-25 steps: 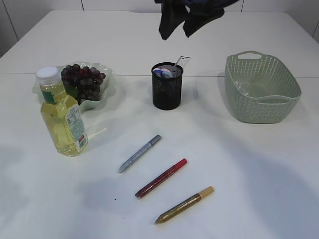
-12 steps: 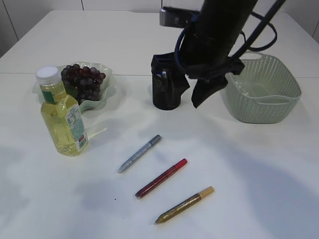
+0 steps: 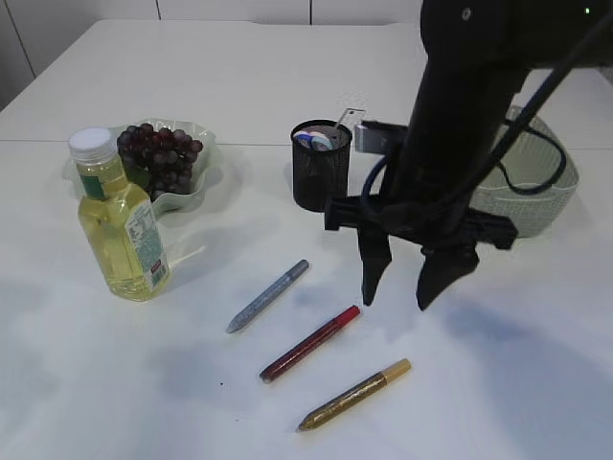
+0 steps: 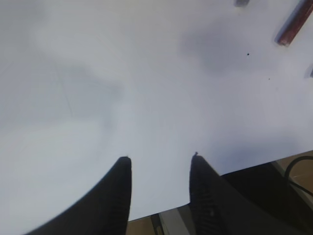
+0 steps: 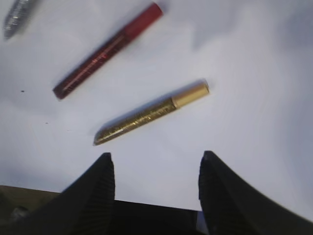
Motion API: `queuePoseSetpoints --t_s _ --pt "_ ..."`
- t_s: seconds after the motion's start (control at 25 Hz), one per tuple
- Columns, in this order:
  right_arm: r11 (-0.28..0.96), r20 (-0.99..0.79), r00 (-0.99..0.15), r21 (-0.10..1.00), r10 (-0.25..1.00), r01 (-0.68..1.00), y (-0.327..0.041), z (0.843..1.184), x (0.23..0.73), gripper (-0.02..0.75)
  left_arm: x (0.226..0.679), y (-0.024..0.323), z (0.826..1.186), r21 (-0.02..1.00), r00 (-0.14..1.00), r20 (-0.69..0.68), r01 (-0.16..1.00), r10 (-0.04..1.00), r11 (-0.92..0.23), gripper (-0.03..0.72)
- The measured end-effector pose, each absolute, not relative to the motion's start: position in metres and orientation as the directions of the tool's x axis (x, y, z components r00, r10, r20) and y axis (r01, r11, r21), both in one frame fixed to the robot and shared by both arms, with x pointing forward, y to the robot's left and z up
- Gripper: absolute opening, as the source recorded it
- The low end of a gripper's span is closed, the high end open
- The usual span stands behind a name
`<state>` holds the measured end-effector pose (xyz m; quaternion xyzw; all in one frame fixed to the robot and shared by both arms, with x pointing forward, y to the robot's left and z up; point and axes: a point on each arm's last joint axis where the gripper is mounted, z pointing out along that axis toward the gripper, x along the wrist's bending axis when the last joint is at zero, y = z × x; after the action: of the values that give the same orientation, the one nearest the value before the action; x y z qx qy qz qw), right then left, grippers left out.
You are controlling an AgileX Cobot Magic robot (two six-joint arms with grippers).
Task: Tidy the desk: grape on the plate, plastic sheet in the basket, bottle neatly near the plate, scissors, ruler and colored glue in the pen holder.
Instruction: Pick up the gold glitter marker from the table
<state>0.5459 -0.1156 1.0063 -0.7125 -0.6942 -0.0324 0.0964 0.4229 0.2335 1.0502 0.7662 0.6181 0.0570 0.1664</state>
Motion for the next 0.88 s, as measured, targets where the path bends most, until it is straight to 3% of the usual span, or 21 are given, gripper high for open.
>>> queuePoseSetpoints --t_s 0.16,0.32,0.68,0.88 --pt "-0.192 0.122 0.213 -0.161 0.969 0.968 -0.119 0.99 0.526 0.438 0.423 0.233 1.05 0.329 0.229 -0.119 0.927 0.966 -0.18 0.29" --pt "-0.282 0.126 0.293 -0.102 0.948 0.954 -0.112 0.995 0.509 0.438 0.423 0.233 1.05 0.33 0.229 -0.12 0.927 0.966 -0.179 0.29" --pt "-0.636 0.145 0.636 -0.049 0.758 0.77 -0.107 0.991 0.504 0.438 0.425 0.233 1.051 0.347 0.229 -0.121 0.921 0.966 -0.175 0.29" --pt "-0.719 0.127 0.717 -0.043 0.685 0.694 -0.107 0.984 0.508 0.438 0.425 0.233 1.051 0.351 0.229 -0.122 0.92 0.966 -0.174 0.29"
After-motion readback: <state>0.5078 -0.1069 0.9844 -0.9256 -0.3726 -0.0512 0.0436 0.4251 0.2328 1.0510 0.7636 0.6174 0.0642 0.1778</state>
